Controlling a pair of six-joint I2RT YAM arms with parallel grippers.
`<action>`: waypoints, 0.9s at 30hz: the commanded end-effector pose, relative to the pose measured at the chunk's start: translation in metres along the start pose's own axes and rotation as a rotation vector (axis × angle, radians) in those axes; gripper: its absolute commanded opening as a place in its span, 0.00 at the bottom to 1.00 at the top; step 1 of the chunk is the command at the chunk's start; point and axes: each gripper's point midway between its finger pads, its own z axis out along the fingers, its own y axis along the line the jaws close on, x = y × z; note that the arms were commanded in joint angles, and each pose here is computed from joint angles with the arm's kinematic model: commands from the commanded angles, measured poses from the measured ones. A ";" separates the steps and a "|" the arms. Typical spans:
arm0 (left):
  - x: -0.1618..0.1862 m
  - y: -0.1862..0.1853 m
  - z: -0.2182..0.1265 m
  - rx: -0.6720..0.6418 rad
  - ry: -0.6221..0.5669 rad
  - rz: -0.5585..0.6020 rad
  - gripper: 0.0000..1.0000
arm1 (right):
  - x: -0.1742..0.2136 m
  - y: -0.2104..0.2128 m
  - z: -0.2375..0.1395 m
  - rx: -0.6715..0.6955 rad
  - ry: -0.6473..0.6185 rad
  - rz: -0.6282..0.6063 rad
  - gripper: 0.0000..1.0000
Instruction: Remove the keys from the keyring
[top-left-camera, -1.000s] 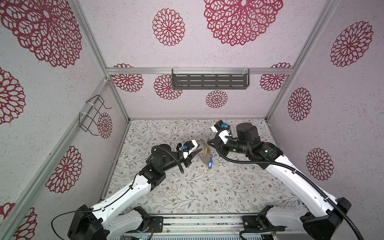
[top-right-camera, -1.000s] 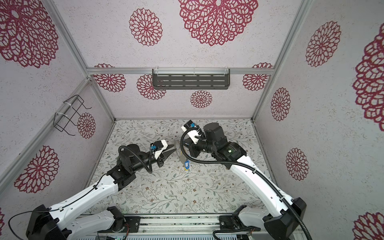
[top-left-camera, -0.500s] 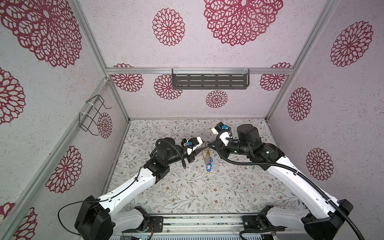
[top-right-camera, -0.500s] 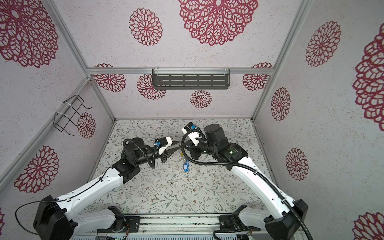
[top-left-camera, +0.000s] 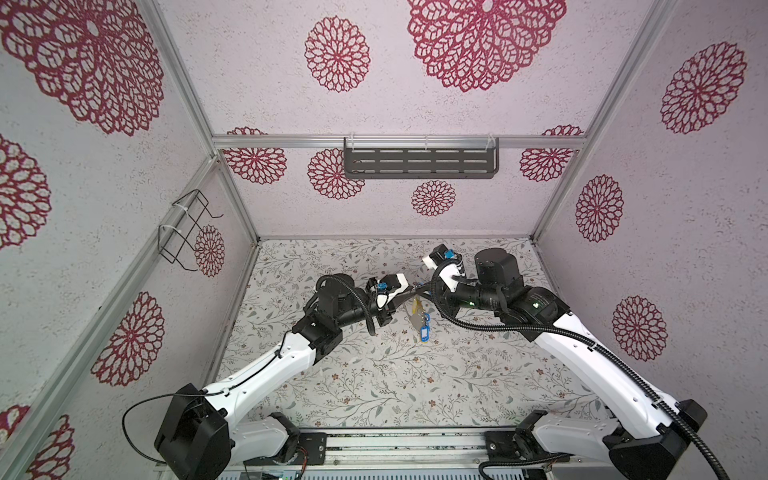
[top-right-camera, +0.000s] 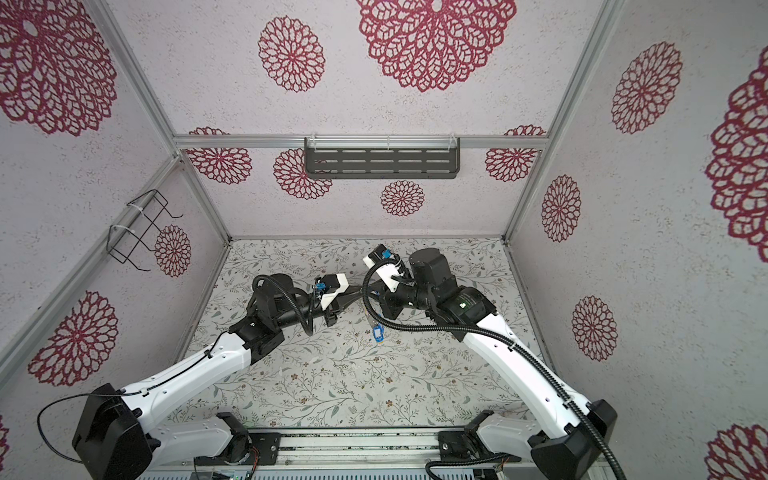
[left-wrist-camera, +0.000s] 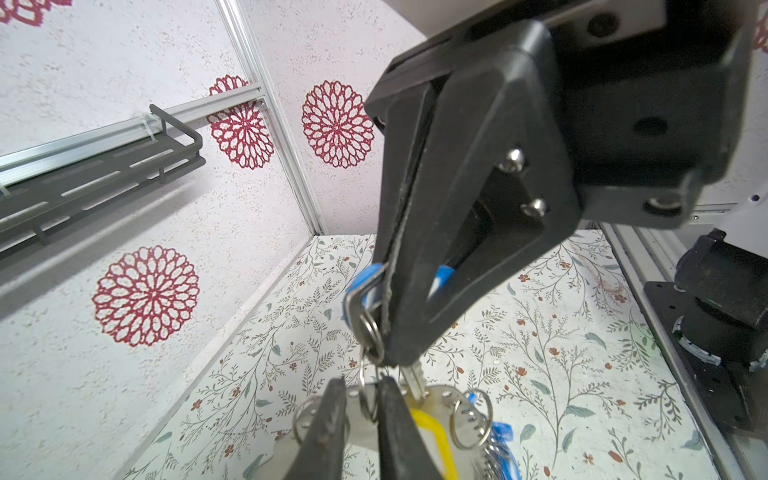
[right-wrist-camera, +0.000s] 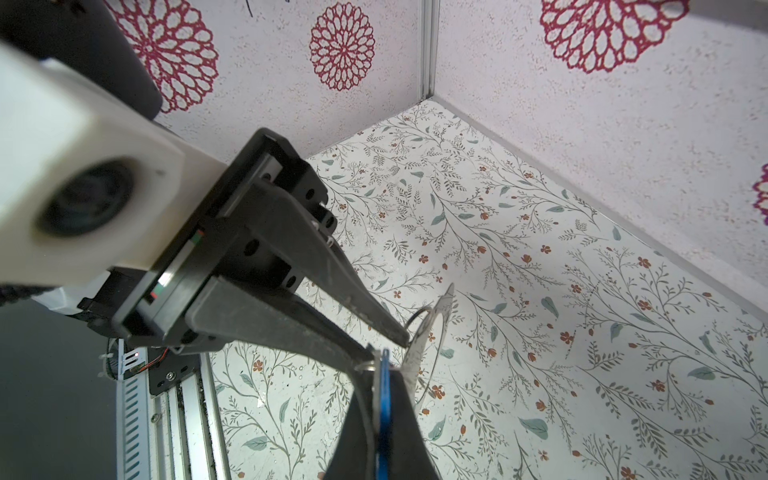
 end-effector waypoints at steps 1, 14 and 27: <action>-0.012 0.006 0.001 -0.013 -0.033 0.018 0.10 | -0.022 0.009 -0.018 -0.017 -0.083 -0.032 0.00; -0.003 0.002 0.008 0.032 0.055 -0.008 0.00 | -0.031 0.026 -0.006 -0.086 -0.059 -0.017 0.00; -0.004 0.000 0.014 0.035 0.031 -0.044 0.00 | -0.027 0.059 0.015 -0.195 -0.035 0.005 0.00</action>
